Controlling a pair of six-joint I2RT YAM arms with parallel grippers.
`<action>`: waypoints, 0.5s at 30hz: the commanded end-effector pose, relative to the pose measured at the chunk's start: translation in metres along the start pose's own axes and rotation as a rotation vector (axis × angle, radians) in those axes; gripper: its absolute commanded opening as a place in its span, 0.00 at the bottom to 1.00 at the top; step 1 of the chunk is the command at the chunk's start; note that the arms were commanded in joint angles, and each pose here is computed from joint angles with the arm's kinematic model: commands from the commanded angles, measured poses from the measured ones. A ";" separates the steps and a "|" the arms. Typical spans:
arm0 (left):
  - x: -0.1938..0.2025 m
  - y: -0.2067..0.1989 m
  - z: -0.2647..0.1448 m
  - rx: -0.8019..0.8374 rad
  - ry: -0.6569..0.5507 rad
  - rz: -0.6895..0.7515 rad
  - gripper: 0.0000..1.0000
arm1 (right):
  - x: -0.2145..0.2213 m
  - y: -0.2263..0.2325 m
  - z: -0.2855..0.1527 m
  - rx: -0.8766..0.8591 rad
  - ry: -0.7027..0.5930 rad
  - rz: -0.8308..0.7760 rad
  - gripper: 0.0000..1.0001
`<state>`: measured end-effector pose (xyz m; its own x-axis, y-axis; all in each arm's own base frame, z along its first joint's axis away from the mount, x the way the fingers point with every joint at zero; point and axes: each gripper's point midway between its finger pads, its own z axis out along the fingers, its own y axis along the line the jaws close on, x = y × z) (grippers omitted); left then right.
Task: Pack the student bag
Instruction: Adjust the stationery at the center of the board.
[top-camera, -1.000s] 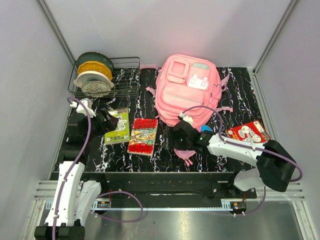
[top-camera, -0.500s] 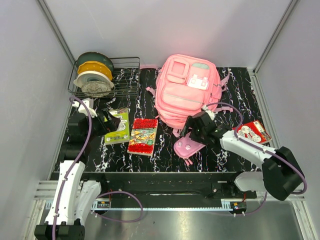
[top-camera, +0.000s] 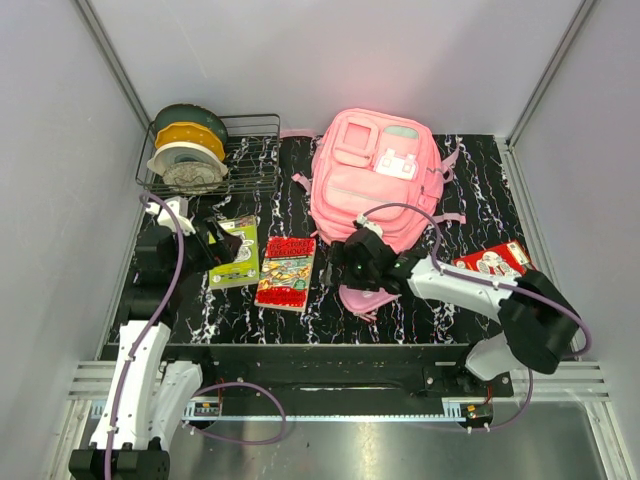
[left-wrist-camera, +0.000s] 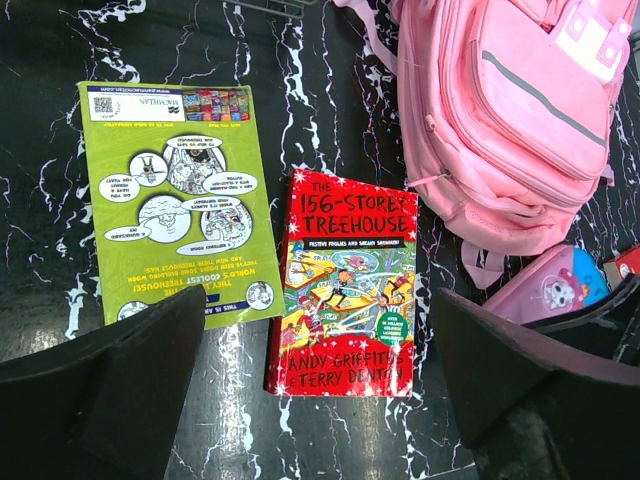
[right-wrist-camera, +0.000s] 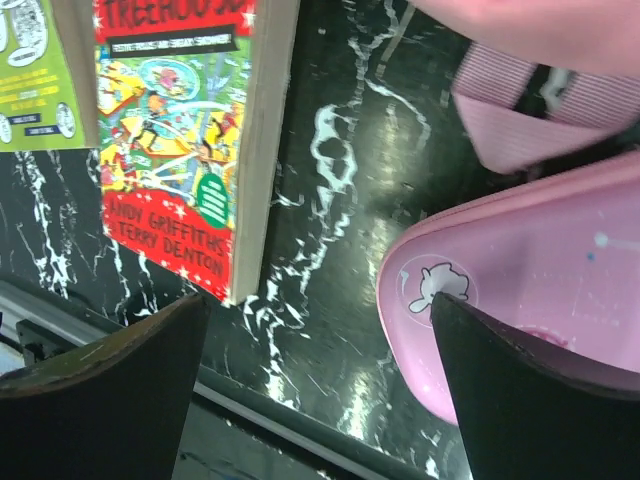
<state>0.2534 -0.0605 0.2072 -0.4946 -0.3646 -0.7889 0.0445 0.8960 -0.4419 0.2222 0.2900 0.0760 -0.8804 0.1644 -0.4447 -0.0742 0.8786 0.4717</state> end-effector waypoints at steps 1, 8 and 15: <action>-0.007 -0.011 0.002 0.068 -0.019 0.025 0.99 | 0.017 0.018 0.017 -0.051 0.059 0.001 1.00; -0.003 -0.025 0.006 0.157 0.013 0.043 0.99 | 0.011 -0.024 0.011 0.122 -0.019 -0.007 1.00; 0.016 -0.051 0.014 0.198 0.088 0.078 0.99 | 0.012 -0.097 -0.006 0.320 -0.023 0.105 1.00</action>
<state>0.2534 -0.0945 0.2016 -0.5671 -0.2969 -0.7683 0.1831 0.8640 -0.4691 0.2306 0.2845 0.0730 -0.8465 0.2335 -0.4784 -0.0146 0.8882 0.4593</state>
